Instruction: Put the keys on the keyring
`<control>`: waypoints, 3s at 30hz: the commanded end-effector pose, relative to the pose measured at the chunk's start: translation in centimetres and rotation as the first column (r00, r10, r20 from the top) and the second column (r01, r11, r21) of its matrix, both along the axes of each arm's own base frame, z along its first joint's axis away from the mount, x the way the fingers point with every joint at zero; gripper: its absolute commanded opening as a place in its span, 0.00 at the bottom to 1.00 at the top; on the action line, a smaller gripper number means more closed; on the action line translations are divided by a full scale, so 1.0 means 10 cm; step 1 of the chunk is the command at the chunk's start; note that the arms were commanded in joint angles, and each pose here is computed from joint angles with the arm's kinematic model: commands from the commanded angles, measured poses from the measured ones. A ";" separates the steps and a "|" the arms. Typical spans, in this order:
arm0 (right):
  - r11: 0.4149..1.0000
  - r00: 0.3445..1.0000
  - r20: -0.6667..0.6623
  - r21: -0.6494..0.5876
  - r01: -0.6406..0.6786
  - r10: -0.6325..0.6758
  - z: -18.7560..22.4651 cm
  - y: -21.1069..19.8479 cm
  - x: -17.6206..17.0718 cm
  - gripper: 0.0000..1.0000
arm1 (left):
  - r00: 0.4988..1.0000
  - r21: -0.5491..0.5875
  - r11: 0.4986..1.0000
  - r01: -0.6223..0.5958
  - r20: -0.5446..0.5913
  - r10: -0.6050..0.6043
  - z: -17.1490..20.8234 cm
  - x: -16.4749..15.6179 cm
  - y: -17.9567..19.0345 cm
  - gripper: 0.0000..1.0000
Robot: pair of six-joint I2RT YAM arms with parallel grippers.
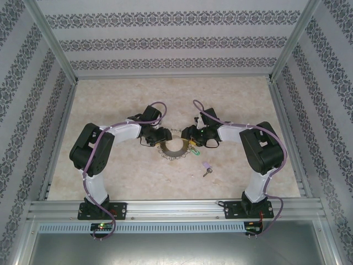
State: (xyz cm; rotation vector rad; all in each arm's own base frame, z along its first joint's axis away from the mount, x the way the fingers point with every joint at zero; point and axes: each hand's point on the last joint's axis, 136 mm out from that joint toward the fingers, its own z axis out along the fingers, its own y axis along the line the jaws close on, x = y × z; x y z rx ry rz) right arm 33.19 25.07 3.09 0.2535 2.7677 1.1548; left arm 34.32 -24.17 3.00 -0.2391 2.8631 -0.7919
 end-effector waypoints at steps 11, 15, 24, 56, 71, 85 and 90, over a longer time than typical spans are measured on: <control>0.999 1.000 -0.020 0.047 -0.003 0.004 -0.04 -0.02 -0.04 0.40 | 0.999 -0.078 0.997 0.026 0.033 -0.024 0.18 -0.03 -0.13 0.44; 0.997 1.000 0.015 0.073 -0.013 0.012 0.11 0.00 0.00 0.36 | 0.999 -0.037 0.999 0.021 0.029 -0.020 0.14 -0.03 -0.07 0.44; 0.994 0.998 0.058 0.109 -0.009 0.003 0.31 -0.06 0.03 0.23 | 1.000 0.030 1.000 0.008 0.007 -0.008 0.05 -0.05 0.03 0.47; 0.833 0.831 0.526 0.367 -0.414 0.181 2.72 0.13 -0.35 0.00 | 0.869 -0.569 0.730 0.379 0.490 -0.069 2.68 -0.17 0.01 0.81; 0.834 0.853 0.494 0.391 -0.390 0.168 2.69 0.11 -0.18 0.04 | 0.844 -0.573 0.706 0.416 0.532 -0.066 2.87 -0.32 0.03 0.28; 0.920 0.878 0.479 0.349 -0.178 -0.011 2.65 -0.24 0.11 0.42 | 0.887 -0.625 0.722 0.297 0.461 0.034 2.89 -0.16 0.10 0.00; 0.972 0.823 0.553 0.236 -0.003 -0.132 2.71 -0.66 0.11 0.47 | 0.851 -0.617 0.704 0.351 0.525 0.036 3.08 -0.22 0.11 0.00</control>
